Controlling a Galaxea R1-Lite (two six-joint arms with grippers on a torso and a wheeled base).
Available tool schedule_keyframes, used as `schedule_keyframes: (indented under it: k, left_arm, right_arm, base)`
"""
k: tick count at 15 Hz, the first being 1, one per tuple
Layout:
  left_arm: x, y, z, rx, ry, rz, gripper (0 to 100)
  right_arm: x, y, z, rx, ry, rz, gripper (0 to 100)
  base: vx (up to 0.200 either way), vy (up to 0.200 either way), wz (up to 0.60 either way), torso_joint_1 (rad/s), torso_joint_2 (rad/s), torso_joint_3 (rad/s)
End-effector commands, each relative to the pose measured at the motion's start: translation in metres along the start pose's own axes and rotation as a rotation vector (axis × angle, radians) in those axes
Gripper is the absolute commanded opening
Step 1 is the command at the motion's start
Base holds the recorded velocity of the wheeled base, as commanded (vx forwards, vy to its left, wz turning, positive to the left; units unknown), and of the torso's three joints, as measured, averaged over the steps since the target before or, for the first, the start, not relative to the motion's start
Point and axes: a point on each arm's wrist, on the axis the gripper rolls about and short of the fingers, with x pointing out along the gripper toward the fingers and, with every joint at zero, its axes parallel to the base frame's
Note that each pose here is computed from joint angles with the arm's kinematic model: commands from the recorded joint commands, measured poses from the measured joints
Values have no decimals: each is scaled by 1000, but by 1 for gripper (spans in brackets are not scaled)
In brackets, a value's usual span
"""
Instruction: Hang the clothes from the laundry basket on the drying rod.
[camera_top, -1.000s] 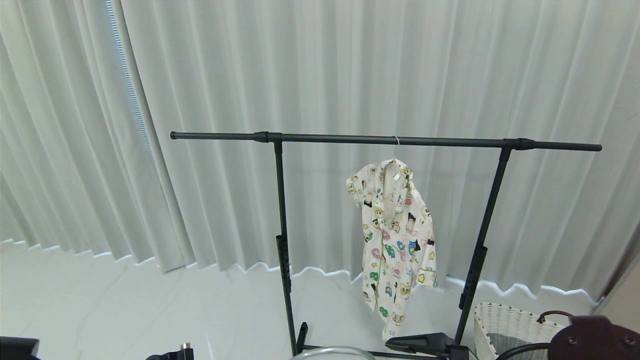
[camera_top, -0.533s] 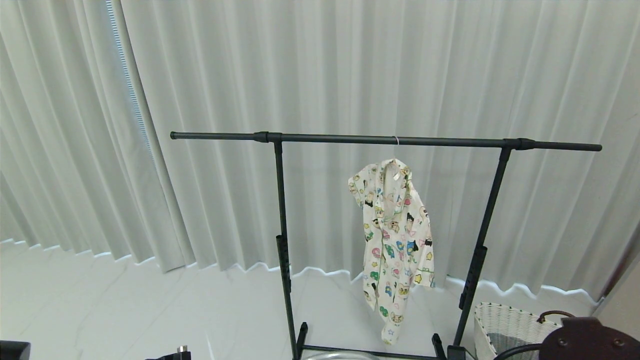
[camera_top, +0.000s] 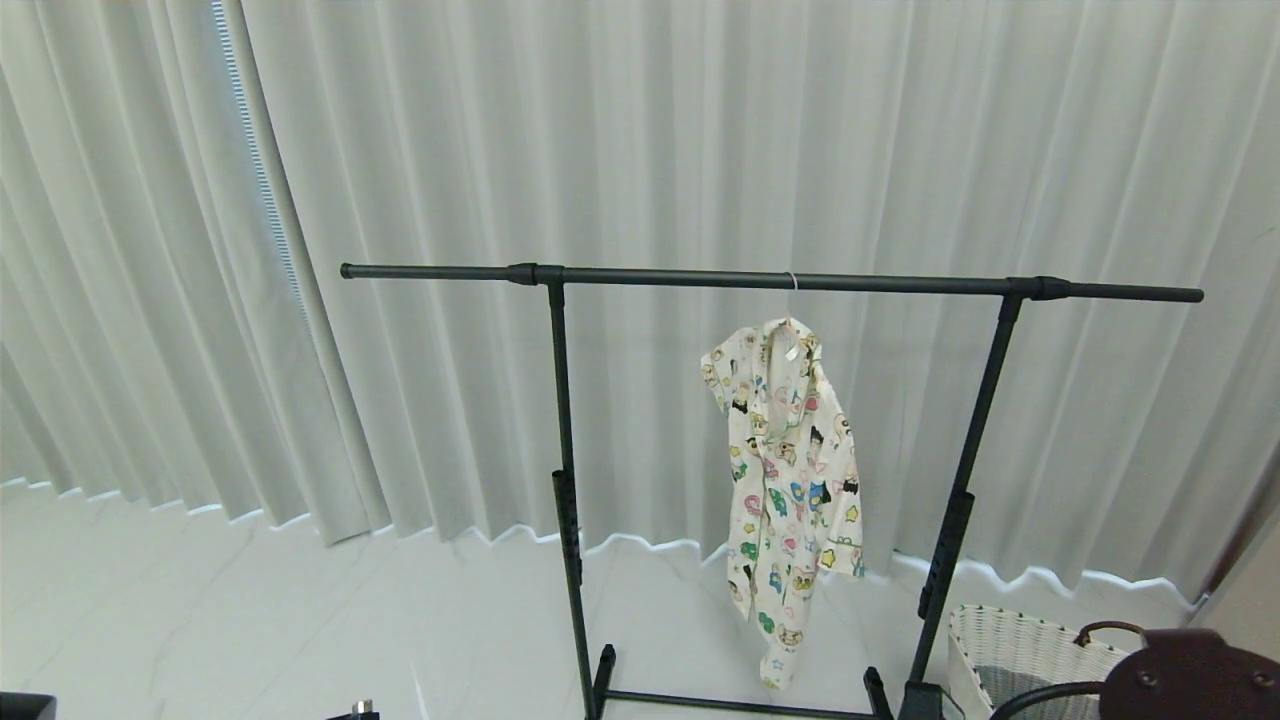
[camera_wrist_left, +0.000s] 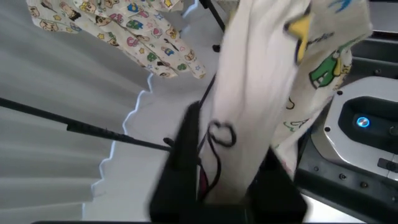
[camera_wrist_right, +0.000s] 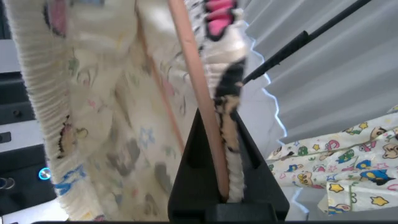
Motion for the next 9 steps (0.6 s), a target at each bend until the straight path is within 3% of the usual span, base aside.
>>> schedule_keyframes:
  k: [1,5,7,9]
  left_arm:
    - [0,2,-2,-9,6,16,100]
    - [3,6,-11,-39,-12,61,100]
    - [3,8,-16,-61,-49,99,100]
    - [1,9,-24,-75,-47,123,100]
  right_arm:
    - [-10,-2,4,-9,-40,-14,0]
    - [-31,-13,-5,-4,-53,-78,0]
    - [-42,-25,-22,36,-13,-154,0]
    - [-48,-33,-26,59,-8,-201,0]
  base:
    - [0,0,0,0,0,0]
    - [0,0,0,0,0,0]
    - [0,0,0,0,0,0]
    - [0,0,0,0,0,0]
